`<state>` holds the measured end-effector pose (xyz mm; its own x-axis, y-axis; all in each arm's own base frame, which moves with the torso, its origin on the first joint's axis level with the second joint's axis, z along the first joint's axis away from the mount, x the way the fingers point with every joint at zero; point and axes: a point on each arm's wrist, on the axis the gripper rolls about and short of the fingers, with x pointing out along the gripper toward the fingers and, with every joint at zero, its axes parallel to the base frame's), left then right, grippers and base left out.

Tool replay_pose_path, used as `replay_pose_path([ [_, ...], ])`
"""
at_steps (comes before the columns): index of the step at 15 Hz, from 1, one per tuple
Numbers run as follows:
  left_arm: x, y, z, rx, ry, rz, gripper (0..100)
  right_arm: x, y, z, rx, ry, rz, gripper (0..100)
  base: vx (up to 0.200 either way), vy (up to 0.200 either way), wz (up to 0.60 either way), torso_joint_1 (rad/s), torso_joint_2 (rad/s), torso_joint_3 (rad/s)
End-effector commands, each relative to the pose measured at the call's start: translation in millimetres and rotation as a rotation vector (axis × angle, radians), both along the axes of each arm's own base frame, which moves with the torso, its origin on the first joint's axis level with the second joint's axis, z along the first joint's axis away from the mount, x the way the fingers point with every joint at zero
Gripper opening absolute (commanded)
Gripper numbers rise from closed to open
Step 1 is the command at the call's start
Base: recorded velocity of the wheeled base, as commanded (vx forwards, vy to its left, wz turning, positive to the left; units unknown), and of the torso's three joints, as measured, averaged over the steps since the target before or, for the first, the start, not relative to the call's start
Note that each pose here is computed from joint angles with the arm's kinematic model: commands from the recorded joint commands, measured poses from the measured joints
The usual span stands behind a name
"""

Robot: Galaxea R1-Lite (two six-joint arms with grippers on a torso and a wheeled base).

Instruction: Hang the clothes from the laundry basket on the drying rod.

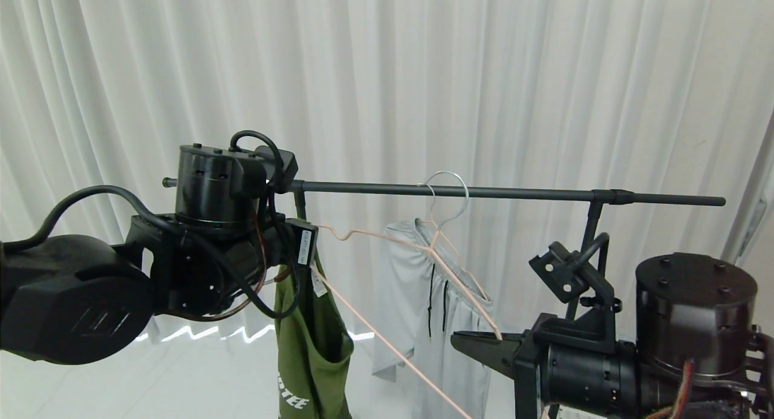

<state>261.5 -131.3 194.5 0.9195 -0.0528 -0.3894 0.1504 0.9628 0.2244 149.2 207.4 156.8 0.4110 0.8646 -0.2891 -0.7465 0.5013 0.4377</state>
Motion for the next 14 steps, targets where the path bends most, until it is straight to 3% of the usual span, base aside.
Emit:
replay_pose_path([
  [1, -3.3, -2.3, -2.1, 0.003, 0.007, -0.011, 0, 14.6, 4.7, -7.1, -0.020, 0.015, -0.029, 0, 0.000, 0.000, 0.00, 0.000, 0.00, 0.000],
  [4, -8.4, -7.1, -8.0, 0.003, 0.031, -0.054, 0, 21.0, 7.3, -9.6, -0.037, 0.014, -0.038, 0, 0.000, 0.000, 0.00, 0.000, 0.00, 0.000],
  [5, -10.2, -8.2, -8.8, -0.004, 0.039, -0.082, 0, 20.6, 6.2, -12.8, -0.072, 0.021, -0.033, 0, 0.000, 0.000, 0.00, 0.000, 0.00, 0.000],
  [8, -12.1, -7.4, -8.7, -0.010, 0.044, -0.114, 0, 14.2, -1.5, -10.9, -0.102, 0.041, -0.030, 0, 0.000, 0.000, 0.00, 0.000, 0.00, 0.000],
  [11, -11.9, -5.2, -11.9, 0.020, 0.052, -0.124, 0, 1.5, -15.9, -4.6, -0.107, 0.050, 0.020, 0, 0.000, 0.000, 0.00, 0.000, 0.00, 0.000],
  [14, -21.3, -14.8, -11.1, -0.014, 0.066, -0.238, 0, 8.7, -14.8, -5.8, -0.105, 0.053, 0.041, 0, 0.000, 0.000, 0.00, 0.000, 0.00, 0.000],
])
